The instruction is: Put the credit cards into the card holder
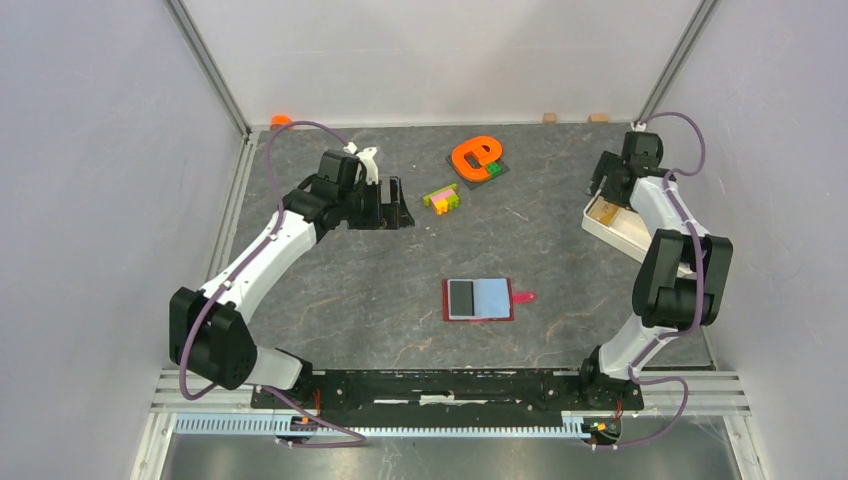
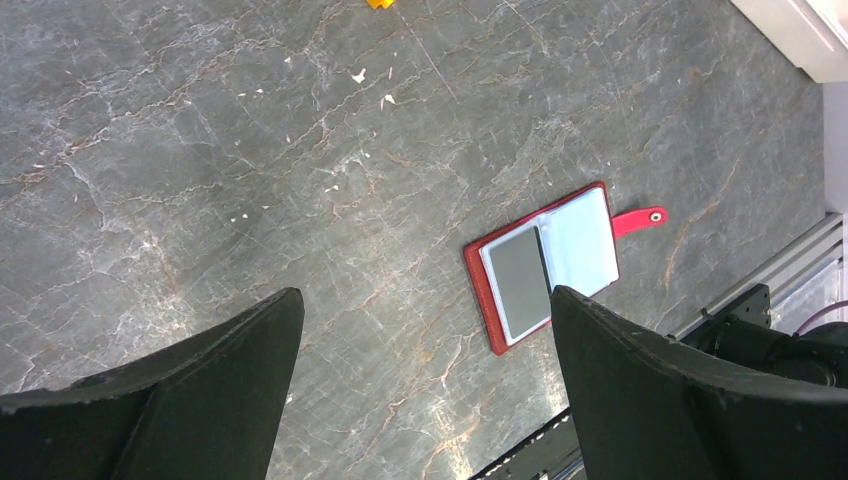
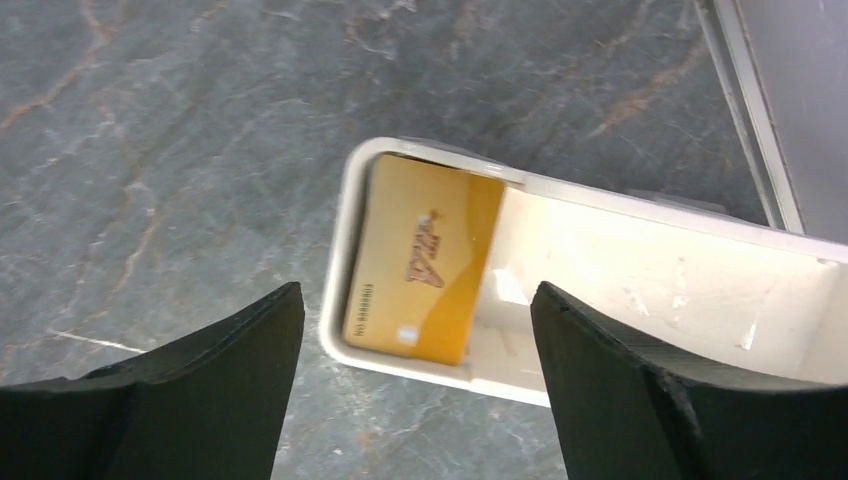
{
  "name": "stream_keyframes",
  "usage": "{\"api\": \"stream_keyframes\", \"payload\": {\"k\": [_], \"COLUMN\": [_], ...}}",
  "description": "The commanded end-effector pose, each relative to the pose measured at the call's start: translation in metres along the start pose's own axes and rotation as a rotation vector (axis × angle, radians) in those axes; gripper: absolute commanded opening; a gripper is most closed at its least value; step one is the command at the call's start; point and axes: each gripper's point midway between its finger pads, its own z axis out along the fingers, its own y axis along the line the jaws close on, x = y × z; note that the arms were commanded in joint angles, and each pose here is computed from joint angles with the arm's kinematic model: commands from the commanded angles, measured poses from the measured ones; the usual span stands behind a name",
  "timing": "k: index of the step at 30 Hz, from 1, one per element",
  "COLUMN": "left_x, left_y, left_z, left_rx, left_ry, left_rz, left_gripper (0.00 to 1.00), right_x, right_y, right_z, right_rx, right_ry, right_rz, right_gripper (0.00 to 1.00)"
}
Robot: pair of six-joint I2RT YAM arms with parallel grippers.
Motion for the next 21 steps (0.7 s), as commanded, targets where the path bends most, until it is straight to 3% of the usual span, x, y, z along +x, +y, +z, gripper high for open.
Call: {"api": "stream_keyframes", "payload": {"k": [1, 12, 21], "left_x": [0.001, 0.002, 0.004], "left_y": [-0.001, 0.0, 0.0], "left_z": [0.002, 0.005, 0.008], "left_rx": [0.023, 0.024, 0.028], "left_ry": [0.005, 0.016, 0.025], "left_rz": [0.027, 0.023, 0.02], "left_gripper": [0.99, 0.99, 0.99], "right_x": [0.015, 0.034, 0.021], "right_y": [-0.013, 0.003, 0.006], "right_z": [0.006, 0.034, 0.022], "right_rx": [0.004, -0.073, -0.084], "right_ry": [0.044, 0.118, 0.077], "right_rz": [-0.019, -0.026, -0.015], "right_gripper": [0.89, 0.88, 0.65]}}
